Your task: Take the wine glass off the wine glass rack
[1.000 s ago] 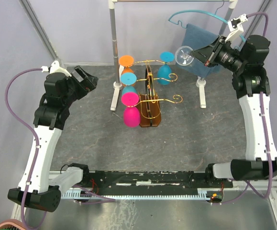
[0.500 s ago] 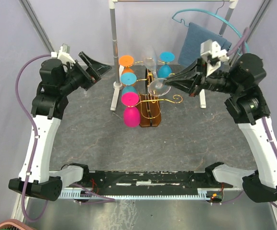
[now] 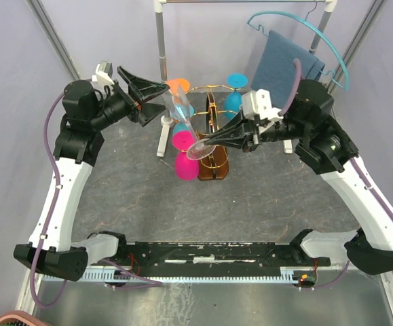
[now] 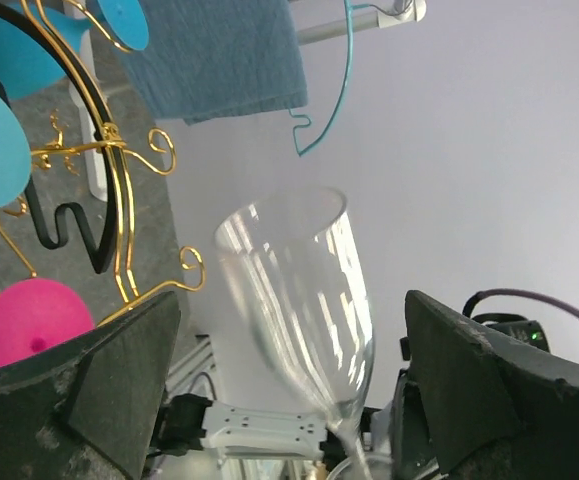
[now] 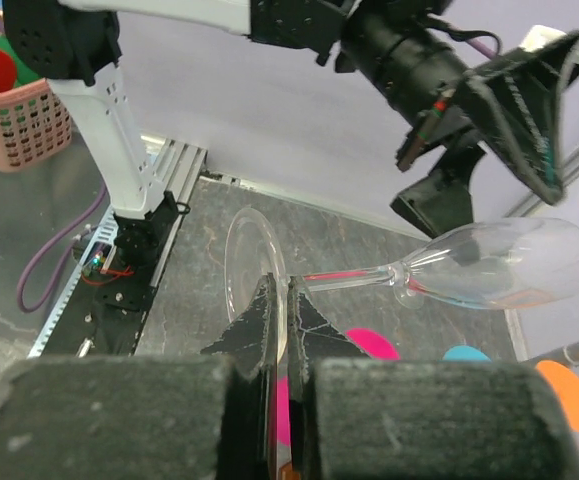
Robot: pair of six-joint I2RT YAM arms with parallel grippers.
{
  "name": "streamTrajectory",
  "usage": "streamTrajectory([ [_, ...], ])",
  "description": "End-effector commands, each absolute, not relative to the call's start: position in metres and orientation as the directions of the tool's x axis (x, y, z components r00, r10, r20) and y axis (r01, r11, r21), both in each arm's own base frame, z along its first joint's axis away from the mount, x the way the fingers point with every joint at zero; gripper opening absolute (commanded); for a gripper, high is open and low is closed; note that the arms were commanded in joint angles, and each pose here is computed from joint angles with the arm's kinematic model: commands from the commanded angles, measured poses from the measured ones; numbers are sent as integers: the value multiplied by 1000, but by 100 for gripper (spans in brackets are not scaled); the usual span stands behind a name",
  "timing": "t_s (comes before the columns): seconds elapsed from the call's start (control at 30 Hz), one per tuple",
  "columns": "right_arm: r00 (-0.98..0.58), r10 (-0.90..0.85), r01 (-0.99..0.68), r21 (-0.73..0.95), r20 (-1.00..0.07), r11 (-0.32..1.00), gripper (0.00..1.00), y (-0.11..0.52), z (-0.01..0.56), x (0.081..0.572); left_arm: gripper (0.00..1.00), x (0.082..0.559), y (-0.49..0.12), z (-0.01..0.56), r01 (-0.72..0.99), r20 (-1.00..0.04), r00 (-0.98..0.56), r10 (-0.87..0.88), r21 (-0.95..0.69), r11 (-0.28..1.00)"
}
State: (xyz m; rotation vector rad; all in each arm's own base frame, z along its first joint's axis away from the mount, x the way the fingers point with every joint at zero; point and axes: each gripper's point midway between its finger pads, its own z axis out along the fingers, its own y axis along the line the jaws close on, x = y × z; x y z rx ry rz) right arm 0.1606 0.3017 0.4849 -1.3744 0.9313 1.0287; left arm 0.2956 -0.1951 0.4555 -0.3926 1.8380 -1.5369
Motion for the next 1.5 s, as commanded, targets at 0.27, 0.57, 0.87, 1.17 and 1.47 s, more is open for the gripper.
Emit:
streamTrajectory([
  [0.27, 475, -36, -879, -473, -879, -52, 1, 325, 489, 158, 99, 294, -210, 474, 155, -201, -768, -608, -980, 128],
  [0.57, 475, -46, -880, -474, -879, -42, 1, 328, 487, 160, 88, 294, -216, 459, 114, -169, -792, -587, -985, 129],
  [0.87, 466, -43, -884, -465, -883, -42, 1, 328, 488, 159, 66, 293, -221, 454, 105, -147, -807, -572, -989, 106],
  [1.17, 430, -60, -902, -431, -901, 14, 2, 328, 492, 168, 40, 292, -222, 455, 150, -188, -799, -571, -982, 114],
  [1.47, 424, -106, -878, -437, -900, 194, 100, 306, 507, 185, 36, 309, -204, 430, 239, -403, -684, -608, -911, 335],
])
